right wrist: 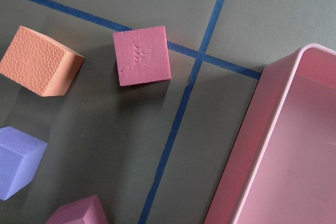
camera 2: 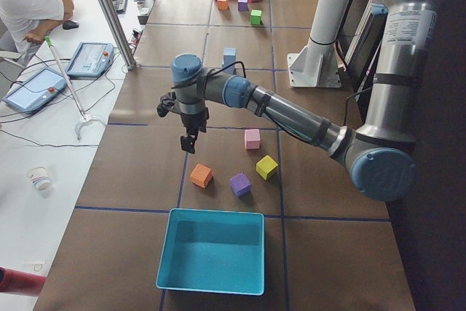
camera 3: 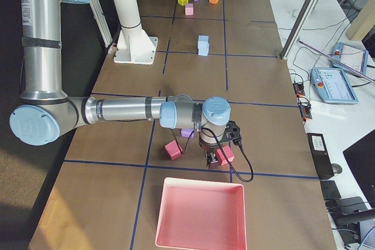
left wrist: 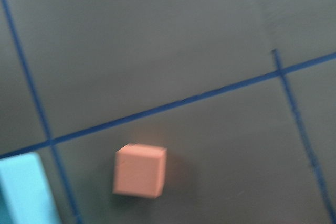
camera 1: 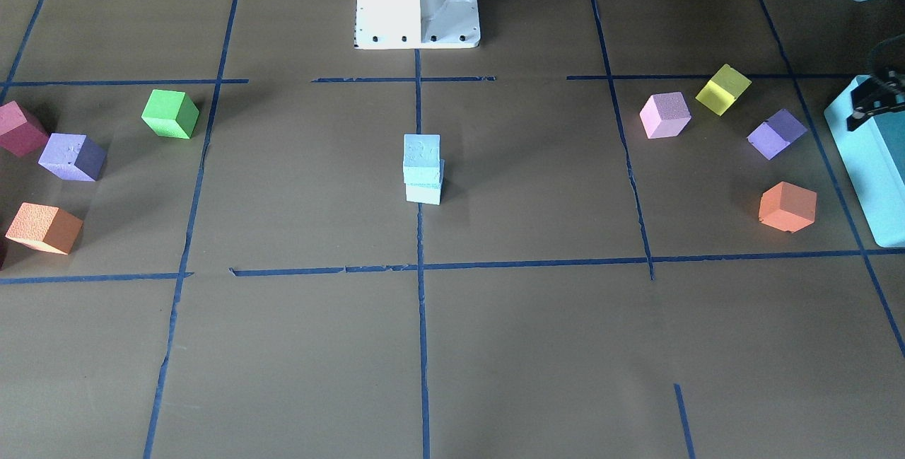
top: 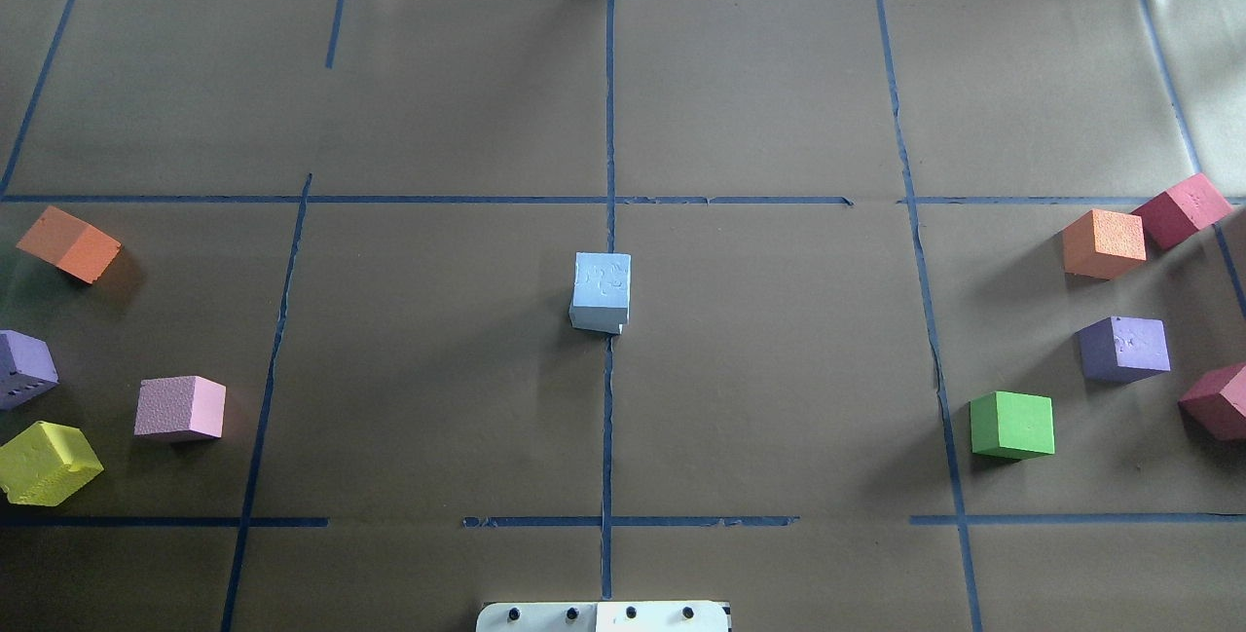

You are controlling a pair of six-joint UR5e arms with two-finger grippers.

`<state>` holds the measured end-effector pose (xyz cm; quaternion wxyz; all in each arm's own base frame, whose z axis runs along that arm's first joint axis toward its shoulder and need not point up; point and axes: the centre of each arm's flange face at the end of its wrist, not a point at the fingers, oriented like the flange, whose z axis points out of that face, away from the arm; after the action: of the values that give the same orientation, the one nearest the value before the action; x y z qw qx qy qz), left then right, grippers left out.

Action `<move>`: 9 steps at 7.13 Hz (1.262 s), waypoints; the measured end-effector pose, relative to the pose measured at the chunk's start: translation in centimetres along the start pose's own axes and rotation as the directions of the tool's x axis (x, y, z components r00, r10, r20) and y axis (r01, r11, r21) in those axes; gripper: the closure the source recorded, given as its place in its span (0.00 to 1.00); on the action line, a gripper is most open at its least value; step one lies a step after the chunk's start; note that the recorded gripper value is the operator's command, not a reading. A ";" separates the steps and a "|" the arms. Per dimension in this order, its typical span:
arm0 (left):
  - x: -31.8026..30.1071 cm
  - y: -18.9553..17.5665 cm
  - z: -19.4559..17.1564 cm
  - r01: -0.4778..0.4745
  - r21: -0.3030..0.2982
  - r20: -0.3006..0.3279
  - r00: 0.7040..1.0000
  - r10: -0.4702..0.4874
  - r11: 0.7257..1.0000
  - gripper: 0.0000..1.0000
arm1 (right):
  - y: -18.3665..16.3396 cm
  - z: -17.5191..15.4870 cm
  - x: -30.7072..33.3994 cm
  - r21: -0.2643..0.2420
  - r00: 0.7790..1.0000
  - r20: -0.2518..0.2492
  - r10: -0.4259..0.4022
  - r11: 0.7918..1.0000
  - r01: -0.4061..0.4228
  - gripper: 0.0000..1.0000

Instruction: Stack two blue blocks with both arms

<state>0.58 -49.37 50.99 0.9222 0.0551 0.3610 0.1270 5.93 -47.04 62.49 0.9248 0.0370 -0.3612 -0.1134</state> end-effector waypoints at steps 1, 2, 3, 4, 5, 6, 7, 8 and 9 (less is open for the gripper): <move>-3.9 4.0 2.0 0.050 -0.044 -0.005 0.999 -0.050 0.998 0.00 | -0.2 -0.2 -0.2 0.005 0.999 0.001 0.037 0.999 -0.037 0.00; -6.2 6.2 3.7 0.089 -0.076 -0.010 0.996 -0.090 0.993 0.00 | -0.5 -0.5 -0.4 0.010 0.999 0.002 0.050 0.999 -0.050 0.00; -7.4 7.2 4.5 0.112 -0.088 -0.011 0.993 -0.114 0.990 0.00 | -0.8 -0.5 -0.6 0.018 0.999 0.001 0.045 0.999 -0.045 0.00; -8.0 7.9 4.9 0.128 -0.094 -0.012 0.991 -0.130 0.987 0.00 | -1.1 -0.3 -0.6 0.027 0.999 0.001 0.034 0.999 -0.034 0.00; -8.6 8.2 5.4 0.141 -0.105 -0.016 0.989 -0.144 0.984 0.00 | -1.2 0.0 -0.7 0.030 1.000 0.001 0.024 0.999 -0.024 0.00; -8.8 8.3 5.7 0.145 -0.108 -0.018 0.989 -0.147 0.984 0.00 | -1.3 0.1 -0.8 0.032 1.000 0.001 0.019 0.999 -0.019 0.00; -8.7 8.3 5.5 0.141 -0.103 -0.017 0.990 -0.143 0.985 0.00 | -1.4 0.0 -1.0 0.037 1.000 0.002 0.014 0.999 -0.014 0.00; -8.5 8.2 5.2 0.137 -0.099 -0.013 0.990 -0.139 0.986 0.00 | -1.4 -0.3 -1.3 0.043 1.000 0.003 0.009 0.999 -0.009 0.00; -8.5 8.2 5.2 0.136 -0.099 -0.011 0.990 -0.137 0.986 0.00 | -1.5 -0.7 -1.6 0.051 1.000 0.002 0.003 0.999 -0.003 0.00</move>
<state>-3.48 -43.84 61.96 0.9271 -0.0160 0.3655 0.0815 4.95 -48.14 60.67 0.9234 0.0601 -0.3649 -0.1028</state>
